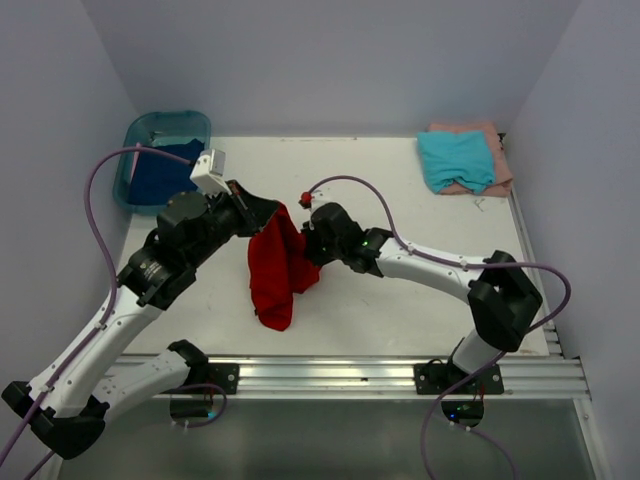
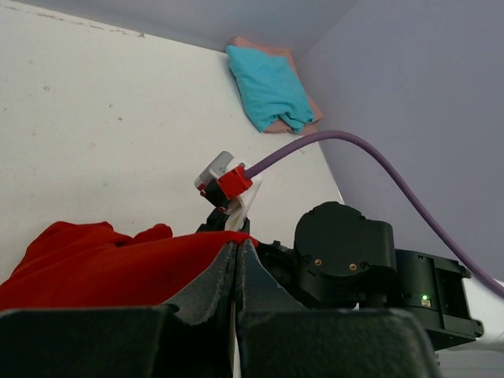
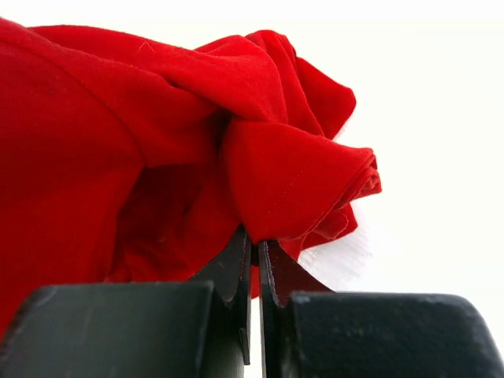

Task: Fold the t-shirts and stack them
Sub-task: Flatten out the tshirt

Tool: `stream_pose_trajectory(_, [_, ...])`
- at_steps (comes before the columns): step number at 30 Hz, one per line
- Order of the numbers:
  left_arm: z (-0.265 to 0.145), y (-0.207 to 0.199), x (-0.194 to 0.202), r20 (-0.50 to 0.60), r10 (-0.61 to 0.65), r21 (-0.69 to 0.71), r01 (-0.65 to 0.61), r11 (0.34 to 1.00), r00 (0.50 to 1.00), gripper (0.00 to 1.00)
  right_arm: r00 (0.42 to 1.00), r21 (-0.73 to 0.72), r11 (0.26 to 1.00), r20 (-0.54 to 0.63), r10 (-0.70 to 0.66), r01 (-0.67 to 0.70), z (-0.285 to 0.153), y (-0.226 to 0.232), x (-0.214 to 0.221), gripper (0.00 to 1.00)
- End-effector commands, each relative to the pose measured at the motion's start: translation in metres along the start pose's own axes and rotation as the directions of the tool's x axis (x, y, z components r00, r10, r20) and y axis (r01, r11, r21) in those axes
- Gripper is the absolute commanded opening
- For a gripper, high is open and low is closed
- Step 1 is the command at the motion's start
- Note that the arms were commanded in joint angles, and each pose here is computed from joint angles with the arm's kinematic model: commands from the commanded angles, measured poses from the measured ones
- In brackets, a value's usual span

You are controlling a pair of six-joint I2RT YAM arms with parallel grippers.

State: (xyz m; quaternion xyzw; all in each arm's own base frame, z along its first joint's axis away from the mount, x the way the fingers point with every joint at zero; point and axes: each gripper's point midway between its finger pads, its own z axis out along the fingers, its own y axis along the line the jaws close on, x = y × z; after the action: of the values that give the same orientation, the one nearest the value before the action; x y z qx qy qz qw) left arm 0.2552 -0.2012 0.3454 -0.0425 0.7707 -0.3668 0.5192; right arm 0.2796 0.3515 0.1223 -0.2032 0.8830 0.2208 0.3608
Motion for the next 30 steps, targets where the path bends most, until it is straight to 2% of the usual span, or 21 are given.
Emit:
stream_pose_trajectory(1, [-0.002,-0.001,-0.004,0.019,-0.006,0.001,0.006,1.000,1.000,0.00,0.996,0.035,0.999,0.088,-0.023,0.020,-0.035,-0.003,-0.033,0.00])
stream_pose_trajectory(6, [-0.006,0.005,-0.005,0.025,0.006,-0.027,-0.005,1.000,1.000,0.00,0.991,0.114,0.992,0.113,-0.069,0.056,-0.086,-0.020,-0.046,0.00])
stream_pose_trajectory(10, [-0.009,0.011,-0.010,0.048,0.024,-0.059,-0.021,0.998,0.999,0.00,0.992,0.259,0.962,0.063,-0.107,0.087,-0.126,-0.050,-0.040,0.00])
stream_pose_trajectory(13, [-0.013,0.013,-0.018,0.070,0.047,-0.089,-0.040,0.995,0.996,0.00,0.990,0.410,0.908,0.065,-0.127,0.089,-0.162,-0.078,-0.049,0.00])
stream_pose_trajectory(16, [-0.023,0.015,-0.038,0.115,0.082,-0.142,-0.065,0.988,0.990,0.00,0.986,0.567,0.822,0.112,-0.124,0.039,-0.203,-0.107,-0.060,0.00])
stream_pose_trajectory(17, [-0.030,0.013,-0.049,0.138,0.089,-0.154,-0.068,0.986,0.986,0.00,0.980,0.633,0.774,0.150,-0.128,0.004,-0.221,-0.119,-0.069,0.00])
stream_pose_trajectory(18, [-0.035,0.016,-0.058,0.166,0.107,-0.186,-0.075,0.980,0.980,0.00,0.984,0.665,0.747,0.120,-0.133,0.020,-0.232,-0.126,-0.063,0.00])
stream_pose_trajectory(21, [-0.054,0.018,-0.084,0.241,0.137,-0.242,-0.077,0.967,0.961,0.00,0.987,0.710,0.704,0.119,-0.110,-0.007,-0.253,-0.137,-0.056,0.00])
stream_pose_trajectory(25, [-0.077,0.020,-0.106,0.307,0.160,-0.292,-0.067,0.954,0.938,0.00,0.992,0.702,0.712,0.109,-0.068,-0.028,-0.256,-0.140,-0.039,0.00])
stream_pose_trajectory(30, [-0.075,0.022,-0.106,0.304,0.168,-0.298,-0.074,0.952,0.938,0.00,0.989,0.683,0.729,0.136,-0.056,-0.052,-0.244,-0.141,-0.029,0.00])
